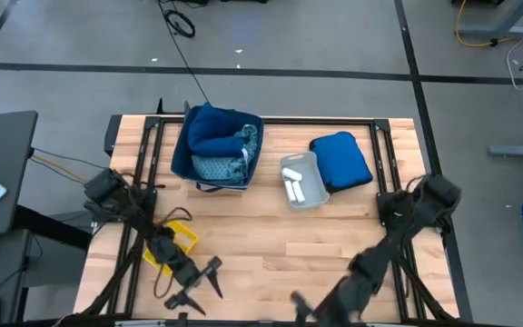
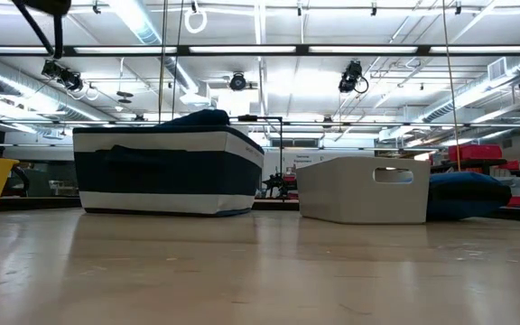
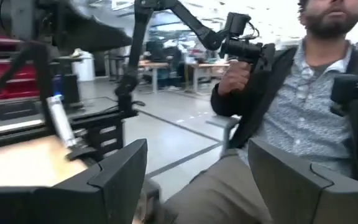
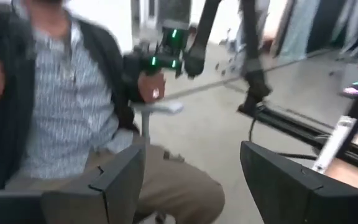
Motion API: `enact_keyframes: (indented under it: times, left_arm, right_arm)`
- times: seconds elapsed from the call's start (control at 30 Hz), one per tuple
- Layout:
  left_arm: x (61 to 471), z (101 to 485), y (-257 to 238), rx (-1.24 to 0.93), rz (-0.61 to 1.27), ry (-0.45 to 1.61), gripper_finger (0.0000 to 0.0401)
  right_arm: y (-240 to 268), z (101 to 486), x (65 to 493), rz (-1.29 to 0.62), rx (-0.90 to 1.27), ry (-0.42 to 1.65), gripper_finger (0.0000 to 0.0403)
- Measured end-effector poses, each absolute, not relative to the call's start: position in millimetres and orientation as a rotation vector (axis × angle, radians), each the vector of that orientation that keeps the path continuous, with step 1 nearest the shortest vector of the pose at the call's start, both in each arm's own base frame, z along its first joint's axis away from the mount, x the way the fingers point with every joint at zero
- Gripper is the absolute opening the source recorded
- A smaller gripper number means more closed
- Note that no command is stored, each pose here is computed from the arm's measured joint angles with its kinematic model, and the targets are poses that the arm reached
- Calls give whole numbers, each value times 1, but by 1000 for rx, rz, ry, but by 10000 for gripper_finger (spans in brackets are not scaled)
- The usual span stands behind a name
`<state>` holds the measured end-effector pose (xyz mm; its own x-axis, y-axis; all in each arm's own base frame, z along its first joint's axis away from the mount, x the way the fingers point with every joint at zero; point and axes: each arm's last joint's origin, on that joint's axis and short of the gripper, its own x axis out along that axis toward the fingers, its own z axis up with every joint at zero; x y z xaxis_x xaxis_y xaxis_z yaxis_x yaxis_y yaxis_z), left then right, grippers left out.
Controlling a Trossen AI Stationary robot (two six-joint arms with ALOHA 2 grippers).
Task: Pick & place medical supplies in basket/bin
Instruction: Return to Home Position
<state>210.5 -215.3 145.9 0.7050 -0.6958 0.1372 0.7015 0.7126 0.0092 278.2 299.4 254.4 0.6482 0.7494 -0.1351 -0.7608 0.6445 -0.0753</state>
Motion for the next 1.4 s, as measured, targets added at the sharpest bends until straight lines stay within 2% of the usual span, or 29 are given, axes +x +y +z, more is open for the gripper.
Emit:
enact_keyframes:
  times: [0.23,0.4,0.67,0.93,1.1,1.4]
  left_arm:
    - [182,157,-173,-43,-624,-142,280]
    - [165,162,-141,-57,-584,-160,280]
    - [137,158,-98,-76,-516,-178,280]
    - [145,154,-75,-64,-483,-47,280]
    - [147,160,-58,-51,-495,-58,280]
    - [143,161,-36,-43,-306,4,280]
  right_arm:
    - [228,237,209,829,-59,-24,270]
    - [178,222,162,781,-20,-117,270]
    - [120,193,111,769,67,-246,270]
    - [102,185,99,709,63,-229,270]
    - [95,184,97,677,56,-199,270]
    - [86,184,93,617,59,-165,270]
